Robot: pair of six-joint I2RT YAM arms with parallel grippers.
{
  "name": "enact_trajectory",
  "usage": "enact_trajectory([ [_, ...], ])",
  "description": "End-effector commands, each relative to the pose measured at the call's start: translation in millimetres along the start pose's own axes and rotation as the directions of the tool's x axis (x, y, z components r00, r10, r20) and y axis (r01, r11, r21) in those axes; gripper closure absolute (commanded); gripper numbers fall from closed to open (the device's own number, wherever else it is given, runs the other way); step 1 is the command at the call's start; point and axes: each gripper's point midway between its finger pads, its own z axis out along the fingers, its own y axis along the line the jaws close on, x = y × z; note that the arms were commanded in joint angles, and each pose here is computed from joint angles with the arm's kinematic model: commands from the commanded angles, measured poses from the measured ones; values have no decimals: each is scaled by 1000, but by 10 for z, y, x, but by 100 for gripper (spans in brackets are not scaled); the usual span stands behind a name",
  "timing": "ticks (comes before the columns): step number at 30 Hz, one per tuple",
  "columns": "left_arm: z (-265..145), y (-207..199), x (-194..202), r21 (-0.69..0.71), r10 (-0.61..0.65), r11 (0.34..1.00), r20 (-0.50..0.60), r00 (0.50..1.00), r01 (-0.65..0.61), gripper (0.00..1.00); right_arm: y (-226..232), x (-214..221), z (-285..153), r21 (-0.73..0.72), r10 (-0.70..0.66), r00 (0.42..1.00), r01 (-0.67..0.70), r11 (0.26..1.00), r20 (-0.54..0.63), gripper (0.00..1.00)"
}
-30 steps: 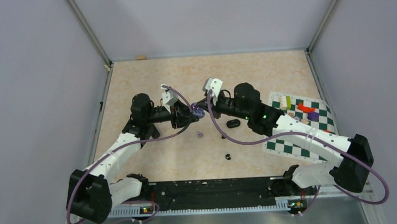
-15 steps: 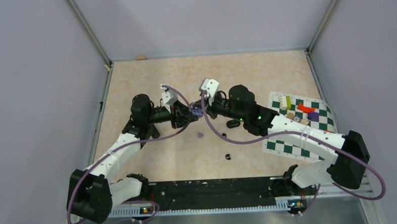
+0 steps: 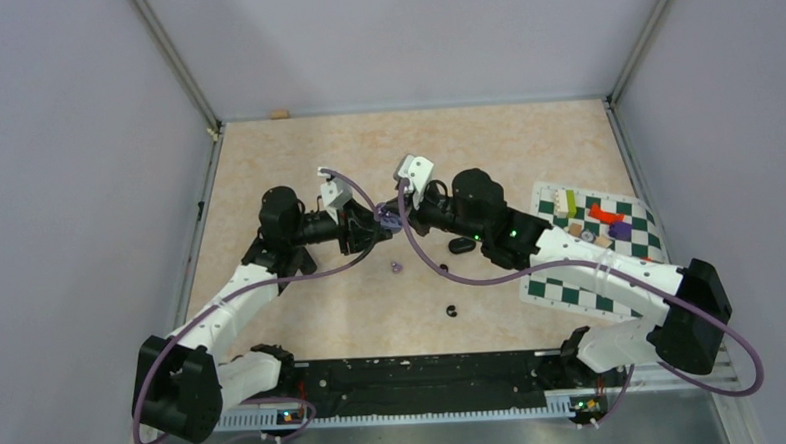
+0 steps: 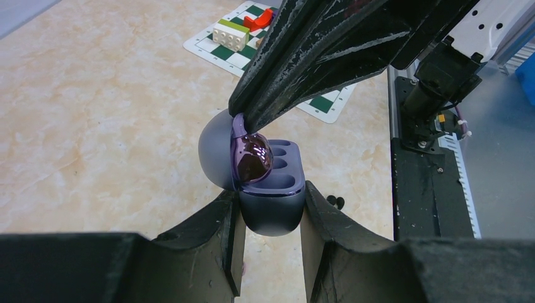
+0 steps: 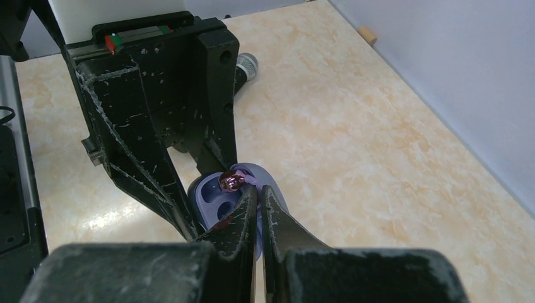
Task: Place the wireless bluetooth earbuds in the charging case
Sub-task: Place the earbud in the charging case.
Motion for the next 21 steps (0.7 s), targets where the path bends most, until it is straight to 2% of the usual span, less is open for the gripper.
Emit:
enact_trajectory([
  [1, -19, -53, -228, 17, 104, 994, 54, 993, -105, 100, 124, -268, -22, -46, 36, 998, -34, 998, 50, 100],
  [8, -64, -38, -321, 8, 90, 996, 100, 991, -91, 100, 157, -324, -57, -66, 87, 994, -83, 994, 61, 100],
  [21, -80, -62, -324, 24, 93, 995, 108, 990, -97, 100, 121, -296, -45, -59, 142, 987, -137, 989, 74, 100],
])
